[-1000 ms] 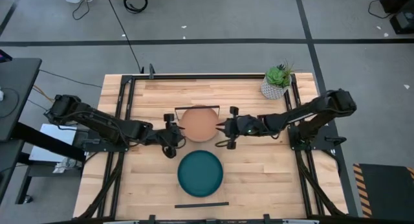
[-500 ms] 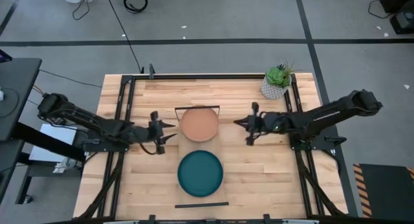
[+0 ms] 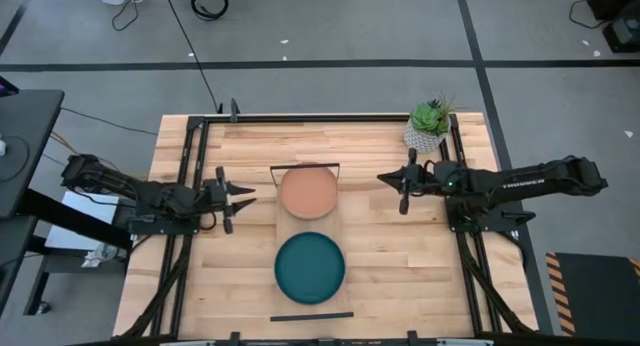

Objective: Place and stack plates onto a shelf
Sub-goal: Return to Home Position

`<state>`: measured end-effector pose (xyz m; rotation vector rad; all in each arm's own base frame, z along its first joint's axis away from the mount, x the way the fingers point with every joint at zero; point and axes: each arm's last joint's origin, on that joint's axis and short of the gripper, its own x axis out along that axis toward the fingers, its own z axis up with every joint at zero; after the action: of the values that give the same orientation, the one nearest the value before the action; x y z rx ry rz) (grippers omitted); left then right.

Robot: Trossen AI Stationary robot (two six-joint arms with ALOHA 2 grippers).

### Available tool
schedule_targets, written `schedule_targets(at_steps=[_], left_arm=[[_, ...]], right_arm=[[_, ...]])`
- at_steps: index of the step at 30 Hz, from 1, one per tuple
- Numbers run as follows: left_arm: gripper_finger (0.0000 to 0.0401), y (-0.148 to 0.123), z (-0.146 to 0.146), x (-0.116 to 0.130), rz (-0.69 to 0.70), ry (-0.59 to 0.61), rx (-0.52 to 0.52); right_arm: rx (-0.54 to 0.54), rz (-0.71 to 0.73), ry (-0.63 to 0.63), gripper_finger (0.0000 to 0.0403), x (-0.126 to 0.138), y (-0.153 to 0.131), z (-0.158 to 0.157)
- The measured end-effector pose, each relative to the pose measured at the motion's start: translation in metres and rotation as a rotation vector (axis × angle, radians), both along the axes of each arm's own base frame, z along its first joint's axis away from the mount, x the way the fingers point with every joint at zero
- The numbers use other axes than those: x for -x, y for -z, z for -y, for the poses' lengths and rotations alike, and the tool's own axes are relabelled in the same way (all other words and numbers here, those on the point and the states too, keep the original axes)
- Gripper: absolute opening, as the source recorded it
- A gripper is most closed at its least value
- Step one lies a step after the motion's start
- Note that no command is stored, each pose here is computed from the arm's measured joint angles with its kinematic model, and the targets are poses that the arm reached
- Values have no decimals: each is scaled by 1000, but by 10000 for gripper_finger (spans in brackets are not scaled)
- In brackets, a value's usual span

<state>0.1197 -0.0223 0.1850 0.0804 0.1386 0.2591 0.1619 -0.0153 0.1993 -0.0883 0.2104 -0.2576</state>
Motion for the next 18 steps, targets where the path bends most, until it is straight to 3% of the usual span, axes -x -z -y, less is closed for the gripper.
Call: schedule_targets(at_steps=[18], left_arm=[[110, 3, 4, 14, 30, 2, 2]], right_arm=[[-70, 100, 65, 11, 42, 34, 4]])
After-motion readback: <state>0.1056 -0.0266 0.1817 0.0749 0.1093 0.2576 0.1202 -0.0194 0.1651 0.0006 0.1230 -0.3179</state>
